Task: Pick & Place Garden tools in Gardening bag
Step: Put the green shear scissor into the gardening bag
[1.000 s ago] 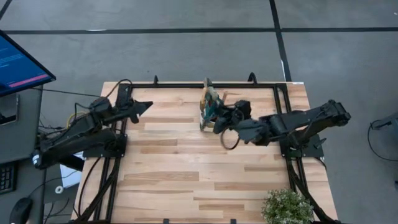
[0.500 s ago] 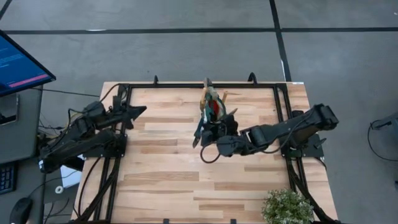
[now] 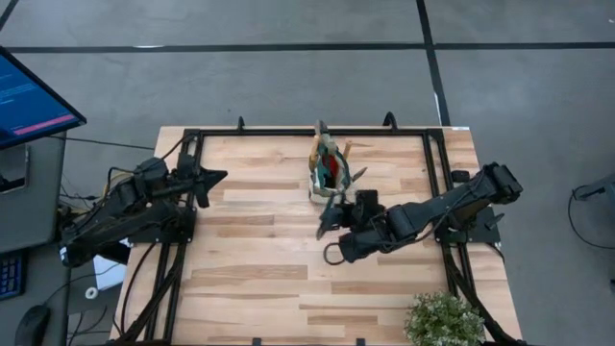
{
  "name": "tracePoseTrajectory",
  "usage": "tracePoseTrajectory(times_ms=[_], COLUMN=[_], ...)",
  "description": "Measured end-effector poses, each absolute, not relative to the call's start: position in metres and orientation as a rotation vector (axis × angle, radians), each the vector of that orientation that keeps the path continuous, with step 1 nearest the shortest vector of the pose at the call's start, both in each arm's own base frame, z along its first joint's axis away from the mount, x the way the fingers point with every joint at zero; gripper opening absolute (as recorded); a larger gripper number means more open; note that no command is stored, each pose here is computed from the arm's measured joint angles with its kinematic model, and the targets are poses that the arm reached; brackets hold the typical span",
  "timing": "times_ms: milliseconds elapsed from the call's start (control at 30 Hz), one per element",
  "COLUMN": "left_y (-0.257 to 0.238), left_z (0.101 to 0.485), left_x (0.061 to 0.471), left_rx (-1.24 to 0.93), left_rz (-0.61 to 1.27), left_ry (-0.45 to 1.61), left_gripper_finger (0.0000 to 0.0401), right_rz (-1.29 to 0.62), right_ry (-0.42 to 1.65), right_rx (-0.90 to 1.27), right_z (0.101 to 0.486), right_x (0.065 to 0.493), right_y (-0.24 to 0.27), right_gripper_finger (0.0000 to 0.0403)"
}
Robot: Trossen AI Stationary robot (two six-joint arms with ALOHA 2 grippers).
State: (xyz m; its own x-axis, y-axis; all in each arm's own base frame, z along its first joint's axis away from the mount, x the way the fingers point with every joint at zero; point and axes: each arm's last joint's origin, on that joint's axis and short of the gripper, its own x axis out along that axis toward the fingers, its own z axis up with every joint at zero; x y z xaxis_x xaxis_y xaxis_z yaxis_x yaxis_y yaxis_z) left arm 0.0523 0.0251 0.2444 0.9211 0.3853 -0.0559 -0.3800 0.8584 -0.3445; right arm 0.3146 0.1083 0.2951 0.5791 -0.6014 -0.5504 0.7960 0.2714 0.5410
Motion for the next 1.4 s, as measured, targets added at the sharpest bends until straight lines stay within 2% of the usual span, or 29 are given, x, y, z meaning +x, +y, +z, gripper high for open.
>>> tracePoseTrajectory(times_ms=[200, 400, 733, 1000, 1067, 1400], left_y=[0.025, 0.025, 0.025, 0.026, 0.027, 0.030], left_z=[0.245, 0.245, 0.245, 0.244, 0.244, 0.242], left_x=[0.052, 0.052, 0.052, 0.054, 0.055, 0.061], left_rx=[-0.356, -0.356, -0.356, -0.362, -0.365, -0.381], left_rz=[0.402, 0.402, 0.402, 0.406, 0.407, 0.410], left_ry=[-0.015, -0.015, -0.015, 0.001, 0.004, 0.050], left_gripper_finger=[0.0006, 0.0007, 0.0006, 0.0007, 0.0006, 0.0006], right_rz=[-1.133, -1.217, -1.245, -1.277, -1.277, -1.322], right_ry=[0.337, 0.318, 0.291, 0.272, 0.234, 0.312], right_rx=[0.923, 0.872, 0.715, 0.547, 0.527, 0.272], right_z=[0.285, 0.285, 0.281, 0.262, 0.262, 0.275], right_x=[0.291, 0.292, 0.313, 0.338, 0.349, 0.381], right_y=[0.104, 0.085, 0.051, 0.044, 0.046, 0.040], right_gripper_finger=[0.0050, 0.0050, 0.0050, 0.0050, 0.0050, 0.0050])
